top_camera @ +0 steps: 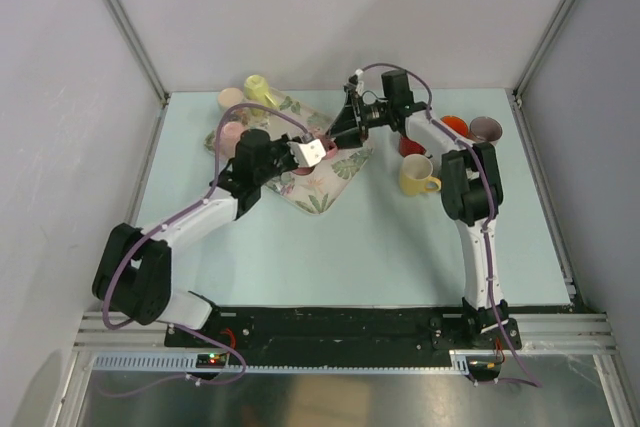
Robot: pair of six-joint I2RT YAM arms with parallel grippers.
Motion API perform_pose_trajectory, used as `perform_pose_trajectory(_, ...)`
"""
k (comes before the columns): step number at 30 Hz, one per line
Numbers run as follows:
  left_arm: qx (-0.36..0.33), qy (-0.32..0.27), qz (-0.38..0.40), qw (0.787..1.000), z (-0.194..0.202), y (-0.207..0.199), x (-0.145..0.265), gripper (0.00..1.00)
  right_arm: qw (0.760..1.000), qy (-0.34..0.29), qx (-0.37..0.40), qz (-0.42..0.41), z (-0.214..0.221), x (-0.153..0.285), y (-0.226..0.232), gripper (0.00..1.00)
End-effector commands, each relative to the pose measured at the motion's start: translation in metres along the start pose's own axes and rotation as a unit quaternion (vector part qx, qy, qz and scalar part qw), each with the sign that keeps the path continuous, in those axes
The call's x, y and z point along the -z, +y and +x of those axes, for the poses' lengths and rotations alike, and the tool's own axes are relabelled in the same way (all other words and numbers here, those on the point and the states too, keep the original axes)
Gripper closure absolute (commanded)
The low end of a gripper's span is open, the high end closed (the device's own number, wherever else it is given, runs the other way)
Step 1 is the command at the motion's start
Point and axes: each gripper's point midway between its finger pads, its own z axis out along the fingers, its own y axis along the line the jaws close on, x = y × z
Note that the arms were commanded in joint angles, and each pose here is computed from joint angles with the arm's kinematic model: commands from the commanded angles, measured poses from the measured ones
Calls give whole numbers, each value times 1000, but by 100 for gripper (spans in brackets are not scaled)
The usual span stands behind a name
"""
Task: Turn the mug right side up
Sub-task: Turn over the cup on the tray.
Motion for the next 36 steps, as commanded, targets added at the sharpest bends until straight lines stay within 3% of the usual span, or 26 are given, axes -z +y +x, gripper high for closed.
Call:
perform_pose_trajectory(1,25,-81,-25,996,-66,39,23,100,977,-84,139,137,-49,14,4,1)
perform_pose_trajectory(4,41,-61,12,997,-63,29,24,100,943,-122,215,224,-74,33,4,1)
perform_pose_trajectory(8,87,-40,71,993,-70,21,25,100,899,-140,307,279,-98,65,24,0)
perform_pose_trajectory(15,145,-24,113,983,-76,12,25,100,799,-165,500,290,-87,94,92,1)
perform_pose_trajectory(21,164,17,147,975,-63,-3,21,100,734,-10,626,263,-13,69,87,1)
perform_pose_trajectory(28,189,57,165,966,-57,-5,12,100,665,163,692,228,52,46,57,19)
perform_pose_trajectory(36,223,83,177,955,-53,-10,4,100,624,241,708,225,67,25,27,25)
